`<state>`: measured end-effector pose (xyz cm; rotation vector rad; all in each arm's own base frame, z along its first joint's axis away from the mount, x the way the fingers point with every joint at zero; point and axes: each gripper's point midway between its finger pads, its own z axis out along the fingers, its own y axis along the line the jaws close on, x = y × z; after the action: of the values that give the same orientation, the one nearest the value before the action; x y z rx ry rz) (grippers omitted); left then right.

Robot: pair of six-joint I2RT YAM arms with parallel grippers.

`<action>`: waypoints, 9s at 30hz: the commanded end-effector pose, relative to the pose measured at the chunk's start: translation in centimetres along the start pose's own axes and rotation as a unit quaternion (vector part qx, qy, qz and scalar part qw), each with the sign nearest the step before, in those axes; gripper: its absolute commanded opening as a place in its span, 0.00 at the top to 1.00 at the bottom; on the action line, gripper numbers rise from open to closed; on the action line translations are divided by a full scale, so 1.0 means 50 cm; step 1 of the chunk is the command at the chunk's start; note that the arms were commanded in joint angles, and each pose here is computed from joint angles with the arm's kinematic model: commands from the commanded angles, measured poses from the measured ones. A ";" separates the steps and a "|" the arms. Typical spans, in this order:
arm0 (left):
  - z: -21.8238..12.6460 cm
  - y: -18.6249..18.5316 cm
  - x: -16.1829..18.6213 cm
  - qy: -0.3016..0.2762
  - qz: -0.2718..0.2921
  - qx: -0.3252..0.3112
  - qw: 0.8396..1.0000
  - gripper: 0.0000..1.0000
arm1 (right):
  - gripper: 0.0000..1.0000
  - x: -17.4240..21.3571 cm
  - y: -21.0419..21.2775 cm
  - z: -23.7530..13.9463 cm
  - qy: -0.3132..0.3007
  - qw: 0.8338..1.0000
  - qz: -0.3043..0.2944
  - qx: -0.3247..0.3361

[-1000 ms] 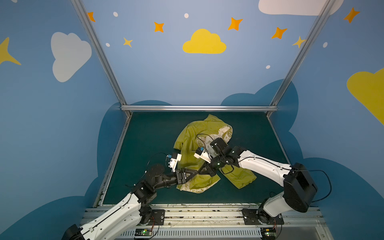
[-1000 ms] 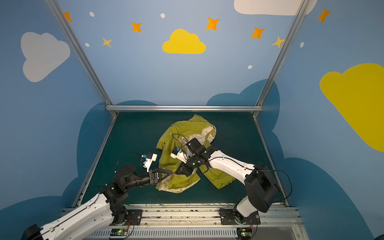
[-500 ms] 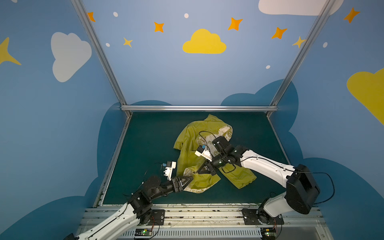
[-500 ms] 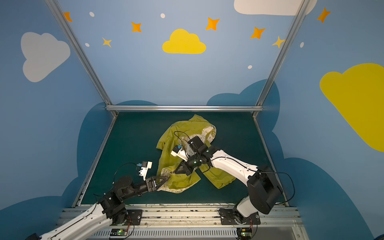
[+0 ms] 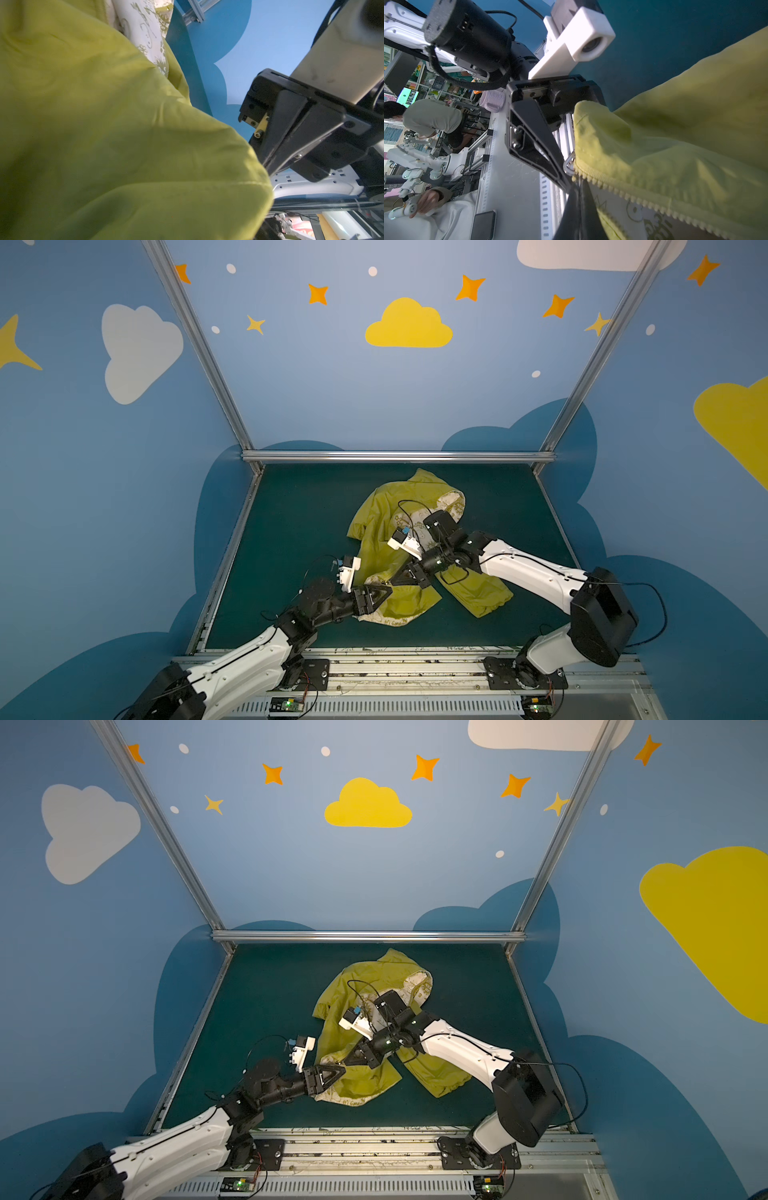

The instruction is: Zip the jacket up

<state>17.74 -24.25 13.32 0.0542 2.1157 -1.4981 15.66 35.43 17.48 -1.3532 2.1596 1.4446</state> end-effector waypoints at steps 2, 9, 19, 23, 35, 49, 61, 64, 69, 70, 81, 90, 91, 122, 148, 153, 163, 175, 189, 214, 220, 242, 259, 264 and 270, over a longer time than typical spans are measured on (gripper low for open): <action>-0.002 -0.090 -0.044 -0.032 0.043 0.091 0.994 0.24 | 1.00 -0.002 -0.002 0.007 0.000 1.000 0.002 -0.011; -0.009 -0.104 -0.043 -0.031 0.043 0.104 0.993 0.45 | 1.00 -0.001 -0.018 0.005 -0.002 1.000 0.008 -0.009; -0.040 -0.091 -0.042 -0.055 0.040 0.088 0.994 0.64 | 1.00 0.000 -0.039 -0.009 -0.005 1.000 0.017 0.003; -0.041 -0.096 -0.042 -0.055 0.042 0.093 0.993 0.71 | 1.00 -0.008 -0.037 -0.008 -0.006 1.000 0.014 -0.001; -0.032 -0.091 -0.051 -0.054 0.043 0.077 0.995 0.97 | 1.00 0.012 -0.063 -0.002 0.018 0.999 0.028 0.022; -0.054 -0.060 -0.061 -0.070 0.030 0.041 0.996 0.97 | 1.00 0.053 -0.108 0.003 0.060 0.993 0.078 0.060; -0.075 -0.016 -0.055 -0.076 0.014 -0.002 0.997 0.97 | 1.00 0.077 -0.151 -0.039 0.075 0.983 0.126 0.115; -0.079 -0.012 -0.051 -0.077 0.015 -0.003 0.997 0.97 | 0.98 0.050 -0.116 -0.021 0.048 0.992 0.092 0.070; -0.072 0.008 -0.031 -0.052 0.001 -0.018 0.998 0.97 | 0.68 -0.005 -0.100 0.002 -0.002 0.996 0.064 0.057; -0.071 0.018 -0.025 -0.043 -0.004 -0.030 0.999 0.97 | 0.68 -0.010 -0.100 0.002 -0.007 0.996 0.064 0.057; -0.103 0.162 0.035 0.024 -0.029 -0.226 0.973 0.97 | 0.62 0.062 -0.141 0.081 0.051 0.993 0.085 0.068; -0.107 0.186 0.030 0.027 -0.030 -0.269 0.962 0.97 | 0.61 0.156 -0.166 0.119 0.110 0.984 0.108 0.091; -0.107 0.181 0.028 0.023 -0.028 -0.262 0.964 0.97 | 0.61 0.170 -0.172 0.124 0.121 0.981 0.111 0.103; -0.085 0.137 0.010 -0.046 -0.055 -0.145 0.987 0.59 | 0.74 0.088 -0.155 0.170 0.097 0.990 0.066 0.076; 0.046 0.124 0.049 0.049 -0.044 -0.145 0.987 0.51 | 0.98 0.162 -0.199 0.135 0.007 0.988 0.131 0.086; 0.056 0.113 0.068 0.081 -0.035 -0.136 0.987 0.49 | 0.98 0.161 -0.199 0.120 -0.007 0.987 0.136 0.084; 0.067 0.124 0.118 0.145 -0.008 -0.158 0.977 0.57 | 0.97 0.161 -0.213 0.109 -0.016 0.985 0.154 0.081; 0.051 0.109 0.069 0.087 0.006 -0.160 0.983 0.85 | 0.86 0.152 -0.177 0.102 -0.010 0.991 0.132 0.028; 0.033 0.093 0.050 0.058 -0.020 -0.116 0.991 0.81 | 0.72 0.121 -0.112 0.082 -0.022 0.984 0.159 -0.075; 0.024 -0.009 -0.033 -0.026 -0.004 0.013 1.000 0.97 | 0.62 0.048 -0.108 0.032 -0.128 0.957 0.225 -0.134; 0.013 -0.023 -0.047 -0.046 0.002 0.026 0.999 0.97 | 0.62 0.034 -0.106 0.021 -0.145 0.953 0.220 -0.146; 0.009 -0.027 -0.065 -0.061 0.002 0.024 0.998 0.97 | 0.68 0.023 -0.061 0.036 -0.138 0.951 0.200 -0.192; 0.005 -0.025 -0.070 -0.065 0.002 0.021 0.998 0.97 | 0.73 0.014 -0.043 0.041 -0.132 0.952 0.183 -0.205; 0.005 -0.023 -0.070 -0.064 0.001 0.018 0.998 0.97 | 0.78 0.014 -0.044 0.038 -0.136 0.952 0.183 -0.203; 0.006 -0.025 -0.071 -0.063 0.002 0.019 0.998 0.97 | 0.84 0.012 -0.050 0.042 -0.136 0.952 0.184 -0.201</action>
<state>20.04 -23.78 14.29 -0.0446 2.0361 -1.4888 16.46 36.15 13.93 -0.7529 2.1329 2.1623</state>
